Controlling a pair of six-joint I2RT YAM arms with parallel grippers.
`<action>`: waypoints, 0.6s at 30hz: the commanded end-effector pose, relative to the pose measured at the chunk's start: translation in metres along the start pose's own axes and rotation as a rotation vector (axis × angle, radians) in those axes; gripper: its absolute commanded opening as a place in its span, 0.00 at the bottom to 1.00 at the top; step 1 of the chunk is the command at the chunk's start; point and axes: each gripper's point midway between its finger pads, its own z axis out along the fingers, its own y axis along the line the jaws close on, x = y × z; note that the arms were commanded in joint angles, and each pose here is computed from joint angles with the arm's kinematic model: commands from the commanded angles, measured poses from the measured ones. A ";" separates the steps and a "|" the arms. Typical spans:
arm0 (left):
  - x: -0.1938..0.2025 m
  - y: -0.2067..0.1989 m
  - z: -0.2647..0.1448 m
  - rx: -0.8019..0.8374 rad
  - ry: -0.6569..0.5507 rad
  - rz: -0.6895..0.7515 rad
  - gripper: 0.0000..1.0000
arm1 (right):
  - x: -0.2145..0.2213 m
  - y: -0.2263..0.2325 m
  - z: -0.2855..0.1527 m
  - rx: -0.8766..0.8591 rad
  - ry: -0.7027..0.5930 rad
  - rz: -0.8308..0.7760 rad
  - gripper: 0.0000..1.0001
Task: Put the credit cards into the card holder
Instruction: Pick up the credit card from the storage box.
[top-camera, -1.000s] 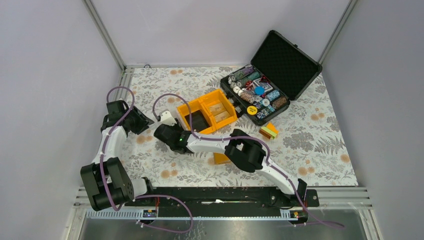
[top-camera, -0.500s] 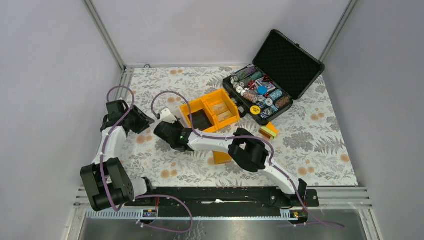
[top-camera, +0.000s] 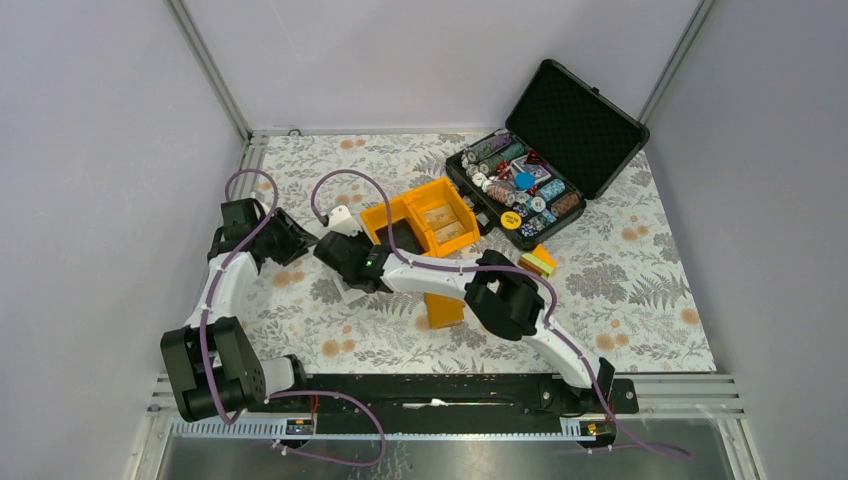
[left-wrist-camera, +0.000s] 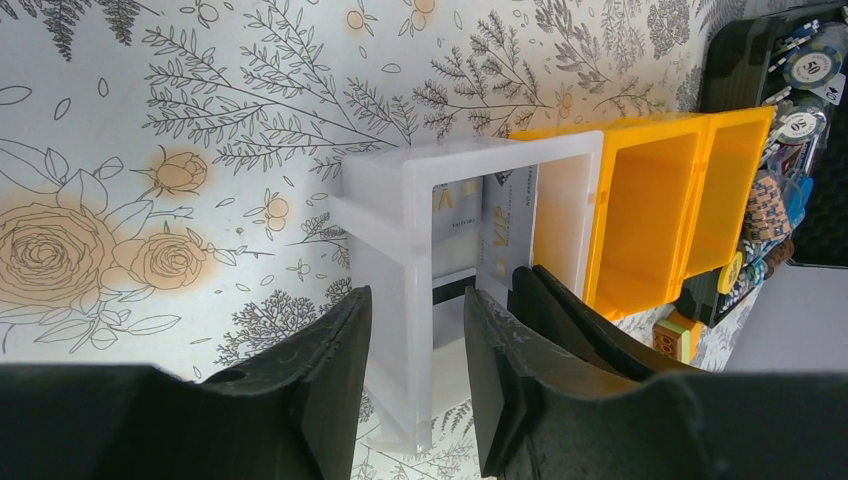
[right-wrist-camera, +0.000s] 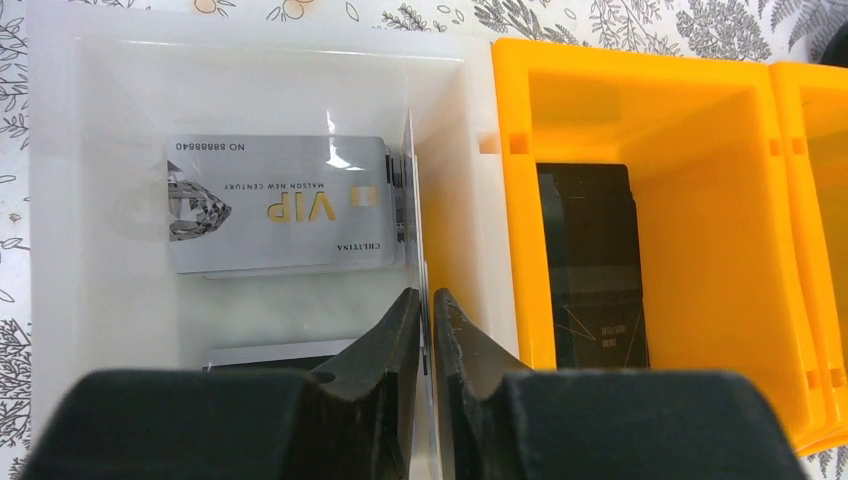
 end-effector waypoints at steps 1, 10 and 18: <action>-0.009 -0.015 -0.003 0.059 -0.034 0.044 0.41 | 0.001 -0.053 0.002 0.122 0.048 -0.014 0.14; -0.008 -0.016 -0.003 0.068 -0.030 0.048 0.41 | -0.011 -0.054 -0.007 0.072 0.044 0.049 0.04; -0.009 -0.026 -0.007 0.111 -0.040 0.069 0.41 | -0.037 -0.056 -0.019 0.004 0.017 0.122 0.00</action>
